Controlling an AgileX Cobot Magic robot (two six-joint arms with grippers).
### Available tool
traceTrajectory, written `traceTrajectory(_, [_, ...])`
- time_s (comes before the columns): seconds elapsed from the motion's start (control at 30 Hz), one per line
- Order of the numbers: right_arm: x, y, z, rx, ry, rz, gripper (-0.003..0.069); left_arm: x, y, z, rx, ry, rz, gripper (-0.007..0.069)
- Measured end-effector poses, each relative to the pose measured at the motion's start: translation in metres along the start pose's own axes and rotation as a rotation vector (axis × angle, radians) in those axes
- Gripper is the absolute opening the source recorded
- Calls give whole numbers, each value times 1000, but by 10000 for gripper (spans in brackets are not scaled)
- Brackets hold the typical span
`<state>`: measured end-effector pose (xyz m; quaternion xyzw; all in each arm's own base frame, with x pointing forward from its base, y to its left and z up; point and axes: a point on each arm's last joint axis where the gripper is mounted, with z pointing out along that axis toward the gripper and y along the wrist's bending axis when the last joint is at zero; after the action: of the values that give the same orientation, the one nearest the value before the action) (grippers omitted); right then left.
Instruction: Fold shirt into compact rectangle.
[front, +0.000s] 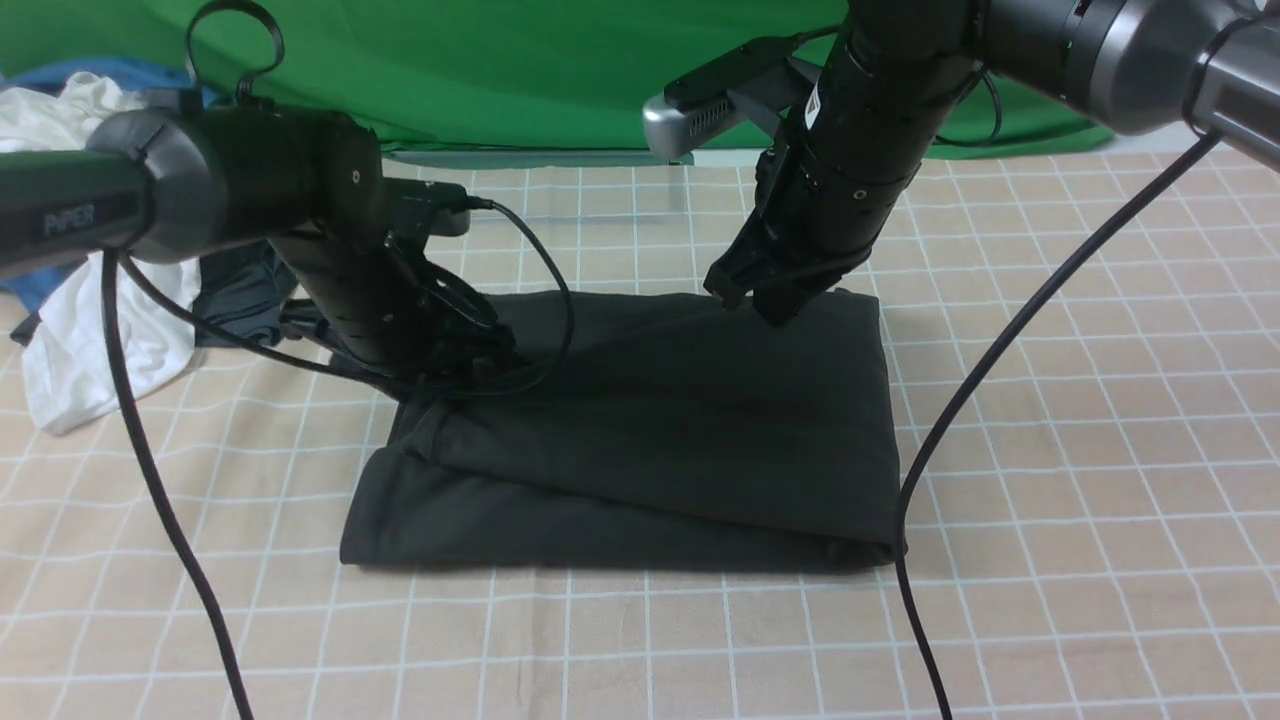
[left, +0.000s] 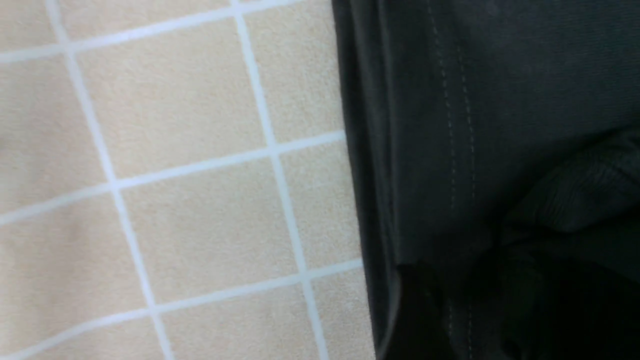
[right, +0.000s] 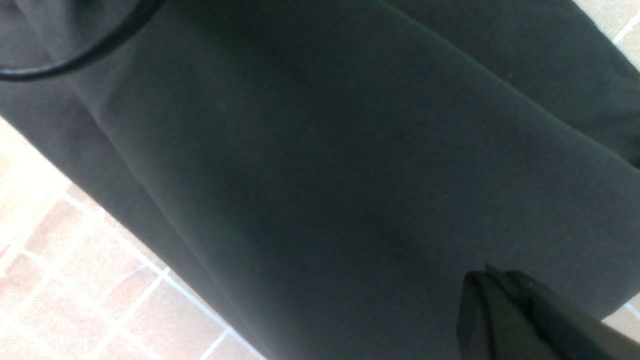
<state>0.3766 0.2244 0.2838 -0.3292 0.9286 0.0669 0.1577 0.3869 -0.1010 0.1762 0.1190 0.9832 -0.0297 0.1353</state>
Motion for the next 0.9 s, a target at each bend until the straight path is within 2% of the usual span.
traceTrajectory(0.1, [0, 0, 0, 0, 0, 0, 38, -5, 0, -13, 1, -44, 17, 422])
traceTrajectory(0.27, [-1, 0, 0, 2, -10, 5, 38, -13, -6, -23, 63, -127, 33, 435])
traceTrajectory(0.6, [-1, 0, 0, 2, -14, 12, 38, -6, -7, 10, 82, -22, 52, 426])
traceTrajectory(0.67, [-1, 0, 0, 2, -14, 12, 38, -6, -9, 12, 96, -22, 68, 367])
traceTrajectory(0.73, [-1, 0, 0, 3, -15, 12, 38, -6, -10, 12, 106, -24, 86, 267])
traceTrajectory(0.77, [-1, 0, 0, 3, -16, 12, 38, -6, -10, 11, 107, -25, 96, 183])
traceTrajectory(0.87, [-2, 0, 0, 3, -18, 12, 38, -7, -10, 7, 108, -32, 131, 53])
traceTrajectory(0.9, [-2, 0, 0, 3, -18, 12, 38, -7, -10, 6, 107, -35, 134, 50])
